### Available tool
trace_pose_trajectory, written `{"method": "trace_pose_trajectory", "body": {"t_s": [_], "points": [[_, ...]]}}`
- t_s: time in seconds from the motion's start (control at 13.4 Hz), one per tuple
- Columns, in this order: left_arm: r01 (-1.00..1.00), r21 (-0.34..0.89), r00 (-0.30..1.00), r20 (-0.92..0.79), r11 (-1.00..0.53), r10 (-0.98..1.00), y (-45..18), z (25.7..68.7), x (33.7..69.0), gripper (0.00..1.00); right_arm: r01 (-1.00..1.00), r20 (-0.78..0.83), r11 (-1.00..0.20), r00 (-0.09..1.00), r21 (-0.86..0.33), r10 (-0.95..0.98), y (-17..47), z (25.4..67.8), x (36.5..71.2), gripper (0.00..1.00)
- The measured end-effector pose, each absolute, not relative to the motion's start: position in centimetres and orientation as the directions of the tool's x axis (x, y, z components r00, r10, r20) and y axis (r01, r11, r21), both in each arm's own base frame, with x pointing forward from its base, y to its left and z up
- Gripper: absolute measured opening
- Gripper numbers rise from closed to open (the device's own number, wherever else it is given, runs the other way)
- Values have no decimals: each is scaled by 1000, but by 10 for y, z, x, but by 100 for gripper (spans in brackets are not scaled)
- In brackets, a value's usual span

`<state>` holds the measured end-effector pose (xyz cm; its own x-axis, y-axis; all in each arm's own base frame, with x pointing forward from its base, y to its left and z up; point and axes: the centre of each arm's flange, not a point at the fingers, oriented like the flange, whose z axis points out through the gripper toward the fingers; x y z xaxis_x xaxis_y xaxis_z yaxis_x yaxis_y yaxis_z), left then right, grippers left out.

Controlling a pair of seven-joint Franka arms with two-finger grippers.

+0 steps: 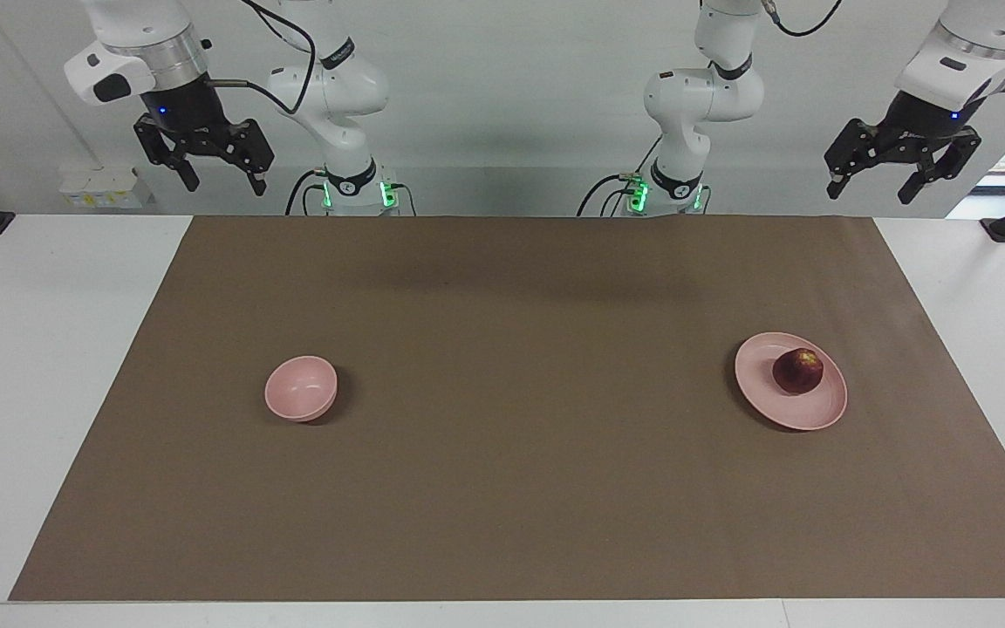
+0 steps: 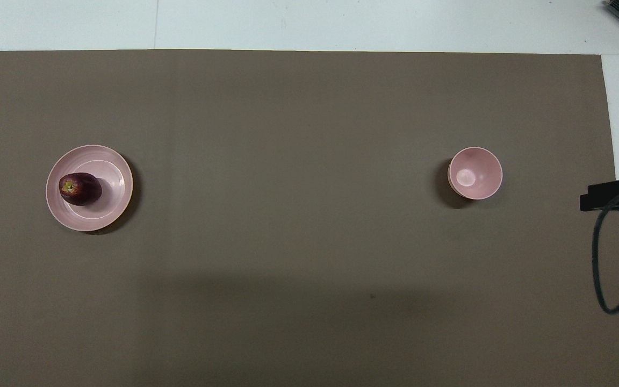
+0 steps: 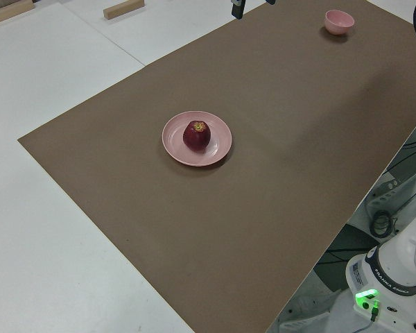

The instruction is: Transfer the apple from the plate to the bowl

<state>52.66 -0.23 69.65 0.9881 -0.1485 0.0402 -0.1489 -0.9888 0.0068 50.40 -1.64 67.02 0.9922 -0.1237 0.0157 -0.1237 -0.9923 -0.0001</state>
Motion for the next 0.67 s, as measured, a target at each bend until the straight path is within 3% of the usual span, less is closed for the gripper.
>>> {"method": "trace_pose_trajectory", "body": {"t_s": [0.67], "points": [[-148, 13, 989, 0, -989, -148, -3, 695, 519, 100, -144, 16, -990, 989, 0, -144, -27, 670, 504, 100]]}}
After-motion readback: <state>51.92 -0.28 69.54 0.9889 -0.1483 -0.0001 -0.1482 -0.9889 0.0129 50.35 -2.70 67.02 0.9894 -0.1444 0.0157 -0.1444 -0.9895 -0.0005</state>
